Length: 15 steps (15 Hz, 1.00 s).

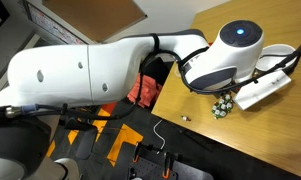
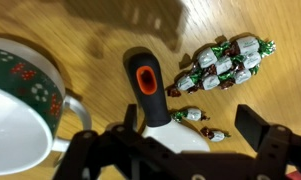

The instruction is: Use the brush to sweep the candy on the table

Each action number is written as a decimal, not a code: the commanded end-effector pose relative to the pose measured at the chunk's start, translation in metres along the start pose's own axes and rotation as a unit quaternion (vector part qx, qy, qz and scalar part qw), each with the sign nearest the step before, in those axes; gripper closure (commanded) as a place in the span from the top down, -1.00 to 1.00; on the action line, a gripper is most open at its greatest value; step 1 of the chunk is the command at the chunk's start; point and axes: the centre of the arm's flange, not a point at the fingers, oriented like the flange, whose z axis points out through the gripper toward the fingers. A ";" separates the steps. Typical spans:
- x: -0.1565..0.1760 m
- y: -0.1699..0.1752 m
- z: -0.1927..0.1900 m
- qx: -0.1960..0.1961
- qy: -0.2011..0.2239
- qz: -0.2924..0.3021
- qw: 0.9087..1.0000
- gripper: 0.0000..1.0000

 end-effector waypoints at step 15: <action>0.008 0.034 0.046 -0.042 0.002 -0.042 0.998 1.00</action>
